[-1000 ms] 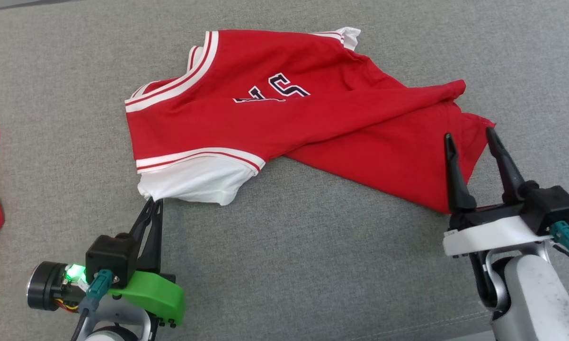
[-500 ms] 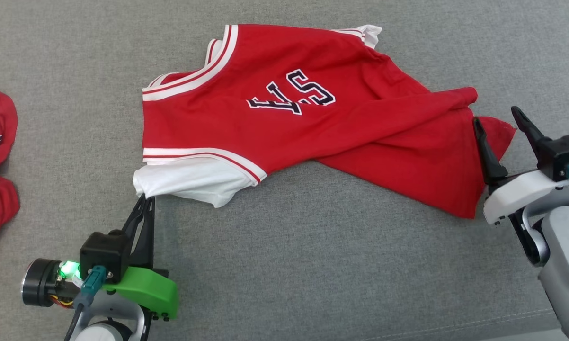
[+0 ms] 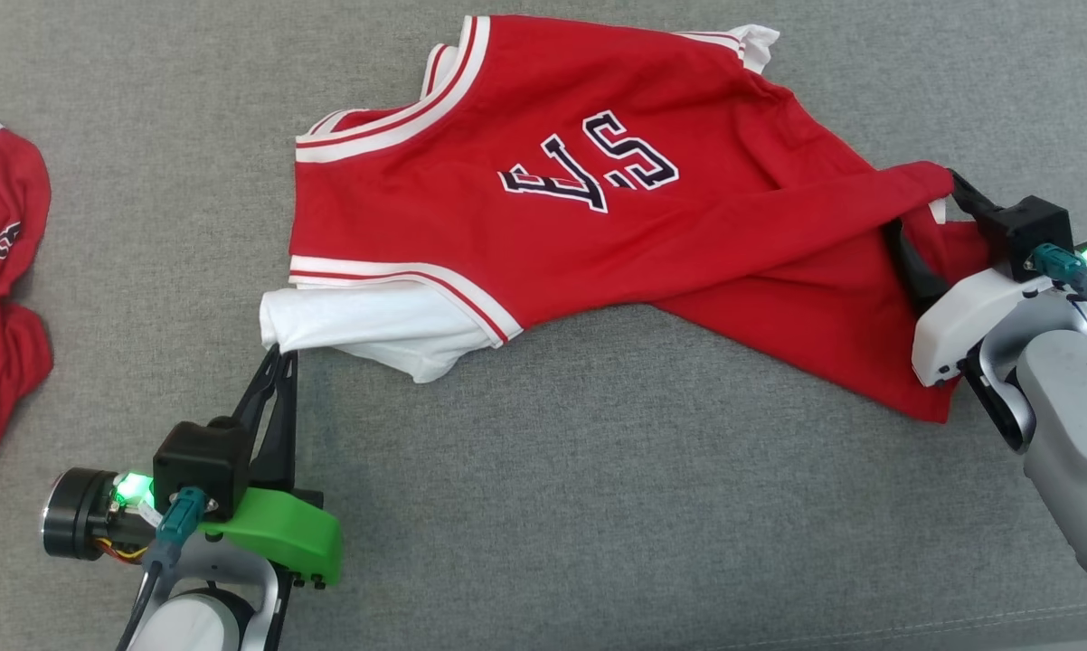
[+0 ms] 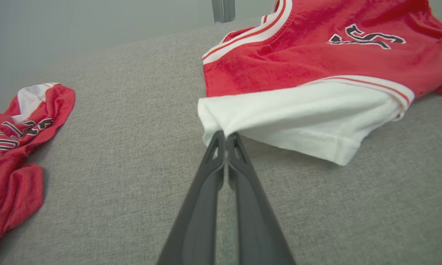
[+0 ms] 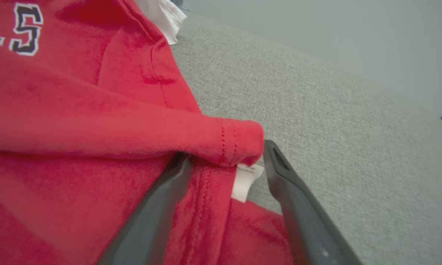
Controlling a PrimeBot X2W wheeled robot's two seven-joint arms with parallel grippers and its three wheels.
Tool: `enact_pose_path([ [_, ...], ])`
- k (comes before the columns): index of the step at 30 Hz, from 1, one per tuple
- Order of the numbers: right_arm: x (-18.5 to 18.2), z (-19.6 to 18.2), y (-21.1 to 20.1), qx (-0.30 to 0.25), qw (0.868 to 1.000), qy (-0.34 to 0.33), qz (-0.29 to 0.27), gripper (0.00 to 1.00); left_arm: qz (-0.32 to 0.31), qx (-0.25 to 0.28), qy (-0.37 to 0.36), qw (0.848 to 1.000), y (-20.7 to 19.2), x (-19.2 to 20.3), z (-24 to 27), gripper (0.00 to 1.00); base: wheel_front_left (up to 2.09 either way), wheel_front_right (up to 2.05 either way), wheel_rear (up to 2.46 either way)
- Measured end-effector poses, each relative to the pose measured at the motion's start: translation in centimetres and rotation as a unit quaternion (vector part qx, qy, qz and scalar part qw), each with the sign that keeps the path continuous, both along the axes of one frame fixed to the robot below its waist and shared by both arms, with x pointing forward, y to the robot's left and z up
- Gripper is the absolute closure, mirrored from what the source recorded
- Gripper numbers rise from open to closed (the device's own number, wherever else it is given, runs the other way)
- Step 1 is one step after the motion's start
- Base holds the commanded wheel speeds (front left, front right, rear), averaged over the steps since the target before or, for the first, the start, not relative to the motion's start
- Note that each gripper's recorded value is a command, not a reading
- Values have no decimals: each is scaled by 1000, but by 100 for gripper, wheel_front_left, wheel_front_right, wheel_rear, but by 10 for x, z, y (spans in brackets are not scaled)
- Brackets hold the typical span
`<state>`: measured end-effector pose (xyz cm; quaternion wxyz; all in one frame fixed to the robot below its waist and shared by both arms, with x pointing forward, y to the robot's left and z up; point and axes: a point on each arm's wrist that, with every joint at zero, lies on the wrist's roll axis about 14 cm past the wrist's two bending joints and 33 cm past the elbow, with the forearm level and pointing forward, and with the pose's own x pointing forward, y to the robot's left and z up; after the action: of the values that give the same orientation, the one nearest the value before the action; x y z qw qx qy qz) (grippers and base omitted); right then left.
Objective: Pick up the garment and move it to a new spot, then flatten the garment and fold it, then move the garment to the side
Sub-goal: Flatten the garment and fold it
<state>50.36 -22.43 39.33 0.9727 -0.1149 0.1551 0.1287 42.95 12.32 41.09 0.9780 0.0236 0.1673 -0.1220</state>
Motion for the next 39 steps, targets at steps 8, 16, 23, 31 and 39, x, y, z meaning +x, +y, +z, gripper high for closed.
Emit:
enact_pose_path([
  [8,2,-6,5,-5,1000,16,18,100,7,2,-10,1000,4,2,2,100,0,0,0],
  [16,-1,29,-3,-7,999,-23,30,100,-1,2,-66,998,2,10,38,100,0,0,0],
  [23,-16,64,-17,29,999,-36,13,100,-13,-18,-125,992,-4,15,89,100,0,0,0],
  [31,-71,57,-36,84,993,79,-5,100,-37,-50,-121,991,-16,7,117,100,0,0,0],
  [39,-94,46,-23,119,987,106,-6,0,-35,-53,-78,995,-17,10,92,100,0,0,0],
])
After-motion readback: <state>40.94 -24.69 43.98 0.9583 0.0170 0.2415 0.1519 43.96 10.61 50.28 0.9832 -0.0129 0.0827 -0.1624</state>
